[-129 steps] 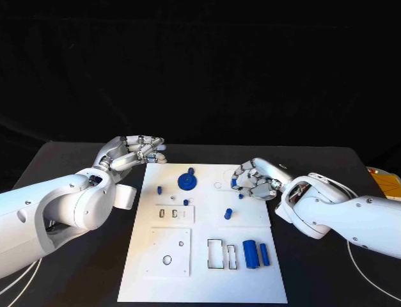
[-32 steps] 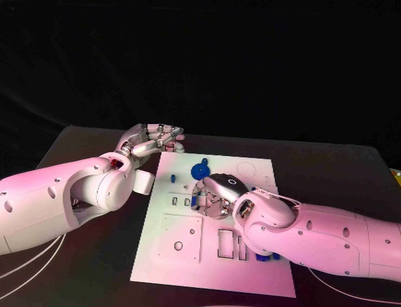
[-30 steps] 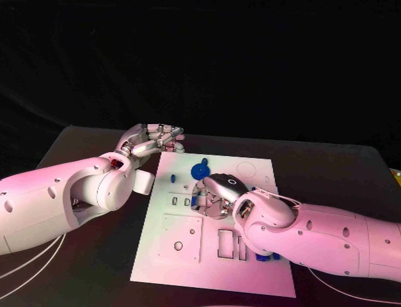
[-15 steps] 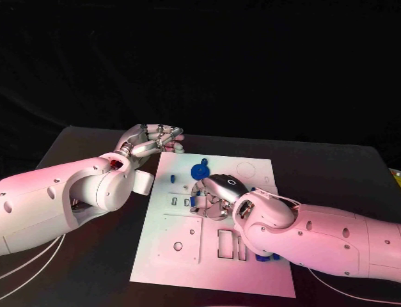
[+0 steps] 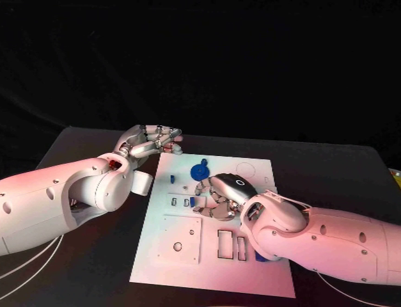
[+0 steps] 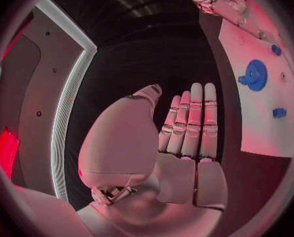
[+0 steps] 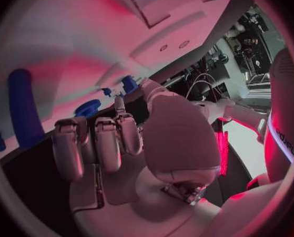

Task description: Assemble the parts on the task board

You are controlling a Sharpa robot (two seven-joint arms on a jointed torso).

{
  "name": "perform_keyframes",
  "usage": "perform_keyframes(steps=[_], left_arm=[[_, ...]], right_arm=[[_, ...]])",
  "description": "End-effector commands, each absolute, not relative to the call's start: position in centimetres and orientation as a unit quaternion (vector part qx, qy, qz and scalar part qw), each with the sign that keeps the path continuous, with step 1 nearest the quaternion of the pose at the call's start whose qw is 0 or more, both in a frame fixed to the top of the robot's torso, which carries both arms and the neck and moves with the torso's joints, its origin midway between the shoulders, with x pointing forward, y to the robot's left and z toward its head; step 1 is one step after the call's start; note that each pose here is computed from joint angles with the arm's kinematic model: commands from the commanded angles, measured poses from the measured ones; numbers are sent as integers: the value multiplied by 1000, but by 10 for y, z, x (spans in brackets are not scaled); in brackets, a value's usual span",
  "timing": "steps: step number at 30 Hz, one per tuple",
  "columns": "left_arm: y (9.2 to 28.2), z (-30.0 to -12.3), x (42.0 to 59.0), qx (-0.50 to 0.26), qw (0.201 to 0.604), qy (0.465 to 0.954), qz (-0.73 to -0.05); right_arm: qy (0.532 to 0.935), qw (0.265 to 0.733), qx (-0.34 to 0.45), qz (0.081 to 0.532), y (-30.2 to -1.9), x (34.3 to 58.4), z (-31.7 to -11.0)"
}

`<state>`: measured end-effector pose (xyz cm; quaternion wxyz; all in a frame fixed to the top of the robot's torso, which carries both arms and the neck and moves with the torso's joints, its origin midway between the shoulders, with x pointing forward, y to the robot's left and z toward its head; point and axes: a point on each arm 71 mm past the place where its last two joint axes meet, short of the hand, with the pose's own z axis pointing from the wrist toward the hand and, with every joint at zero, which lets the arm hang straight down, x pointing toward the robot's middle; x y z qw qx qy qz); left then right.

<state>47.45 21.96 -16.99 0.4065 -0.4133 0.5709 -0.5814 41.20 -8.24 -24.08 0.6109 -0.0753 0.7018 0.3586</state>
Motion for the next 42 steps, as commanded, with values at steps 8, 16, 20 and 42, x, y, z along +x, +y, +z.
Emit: perform_keyframes(steps=[8, 16, 20, 42], left_arm=[[219, -191, 473, -323, 391, 726, -464], [215, -209, 468, -208, 370, 845, -325], [212, -213, 470, -170, 370, 873, -269], [174, -208, 486, -104, 358, 904, -210]], right_arm=[[667, 615, 23, 419, -132, 421, -199], [681, 605, 98, 400, -179, 438, -179], [684, 607, 113, 388, -193, 444, -176], [697, 608, 116, 363, -204, 452, -177]])
